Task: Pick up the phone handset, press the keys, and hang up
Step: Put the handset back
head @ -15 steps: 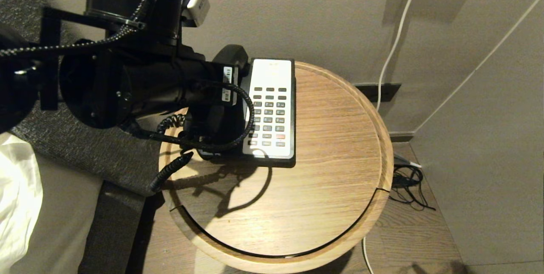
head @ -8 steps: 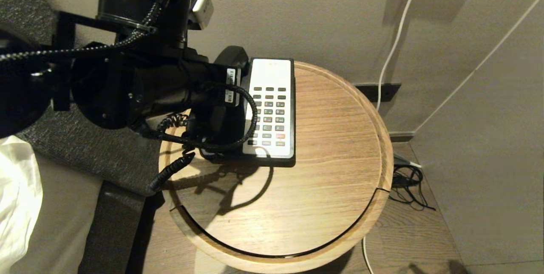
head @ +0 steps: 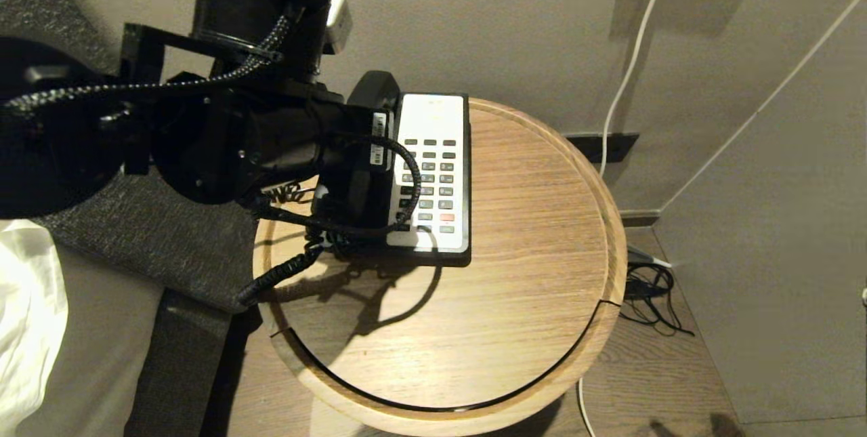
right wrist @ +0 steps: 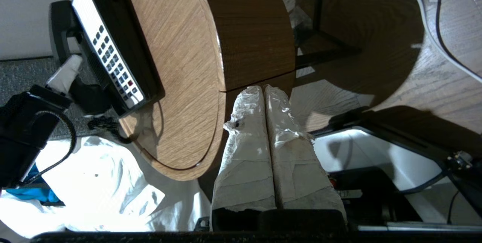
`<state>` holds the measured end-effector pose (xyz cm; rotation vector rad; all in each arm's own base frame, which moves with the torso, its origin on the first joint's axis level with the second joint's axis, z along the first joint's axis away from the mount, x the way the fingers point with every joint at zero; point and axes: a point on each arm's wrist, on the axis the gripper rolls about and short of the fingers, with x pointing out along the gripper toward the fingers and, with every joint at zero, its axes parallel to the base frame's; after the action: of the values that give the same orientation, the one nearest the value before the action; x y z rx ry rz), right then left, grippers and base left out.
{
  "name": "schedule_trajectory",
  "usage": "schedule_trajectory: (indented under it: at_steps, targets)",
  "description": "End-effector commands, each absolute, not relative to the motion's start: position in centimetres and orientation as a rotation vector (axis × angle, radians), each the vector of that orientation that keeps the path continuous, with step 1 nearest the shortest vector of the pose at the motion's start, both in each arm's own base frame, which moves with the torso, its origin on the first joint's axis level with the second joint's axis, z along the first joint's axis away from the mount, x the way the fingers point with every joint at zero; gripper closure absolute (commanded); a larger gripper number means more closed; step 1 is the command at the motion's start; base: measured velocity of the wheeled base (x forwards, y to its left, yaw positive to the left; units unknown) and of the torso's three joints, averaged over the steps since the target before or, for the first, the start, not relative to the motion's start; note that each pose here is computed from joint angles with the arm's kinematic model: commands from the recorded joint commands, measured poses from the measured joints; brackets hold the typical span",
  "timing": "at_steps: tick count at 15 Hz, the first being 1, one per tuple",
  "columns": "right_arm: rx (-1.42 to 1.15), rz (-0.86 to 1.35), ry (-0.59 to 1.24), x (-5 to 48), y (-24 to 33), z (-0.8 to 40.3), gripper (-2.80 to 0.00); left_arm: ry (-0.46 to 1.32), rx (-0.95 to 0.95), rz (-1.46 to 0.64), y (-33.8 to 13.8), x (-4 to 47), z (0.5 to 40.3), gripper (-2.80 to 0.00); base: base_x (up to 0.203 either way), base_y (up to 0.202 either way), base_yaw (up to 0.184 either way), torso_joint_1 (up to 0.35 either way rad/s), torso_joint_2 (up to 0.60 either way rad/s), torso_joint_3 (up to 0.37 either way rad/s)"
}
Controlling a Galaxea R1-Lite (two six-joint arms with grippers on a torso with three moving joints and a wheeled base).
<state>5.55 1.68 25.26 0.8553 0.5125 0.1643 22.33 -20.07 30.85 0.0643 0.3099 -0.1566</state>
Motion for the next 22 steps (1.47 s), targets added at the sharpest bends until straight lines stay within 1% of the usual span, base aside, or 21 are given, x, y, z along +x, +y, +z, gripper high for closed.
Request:
schedule_trajectory:
  at_steps: [1, 4, 8, 18, 19, 22]
  targets:
    - [0.858, 0.158, 0.526, 5.8, 1.7, 25.0, 0.0, 0.33, 0.071, -0.151, -20.0, 22.3, 30.2, 0.0, 0.0, 0.0, 0.0, 0.0, 0.0, 0.0]
    - [0.853, 0.156, 0.534, 5.9, 1.8, 24.8, 0.0, 0.345, 0.063, -0.149, -20.0, 22.2, 29.7, 0.0, 0.0, 0.0, 0.0, 0.0, 0.0, 0.0]
    - [0.849, 0.156, 0.536, 6.2, 1.8, 24.5, 0.0, 0.335, 0.05, -0.154, -20.1, 22.1, 30.2, 0.0, 0.0, 0.0, 0.0, 0.0, 0.0, 0.0]
    - [0.823, 0.159, 0.536, 6.4, 1.9, 24.1, 0.0, 0.39, 0.005, -0.173, -20.6, 21.9, 29.5, 0.0, 0.0, 0.0, 0.0, 0.0, 0.0, 0.0]
    - [0.823, 0.159, 0.536, 6.4, 1.9, 24.1, 0.0, 0.389, 0.005, -0.173, -20.6, 21.9, 29.5, -2.8, 0.0, 0.0, 0.0, 0.0, 0.0, 0.0]
    - [0.823, 0.158, 0.539, 6.4, 1.9, 24.0, 0.0, 0.386, 0.007, -0.169, -20.6, 21.9, 29.5, -2.8, 0.0, 0.0, 0.0, 0.0, 0.0, 0.0]
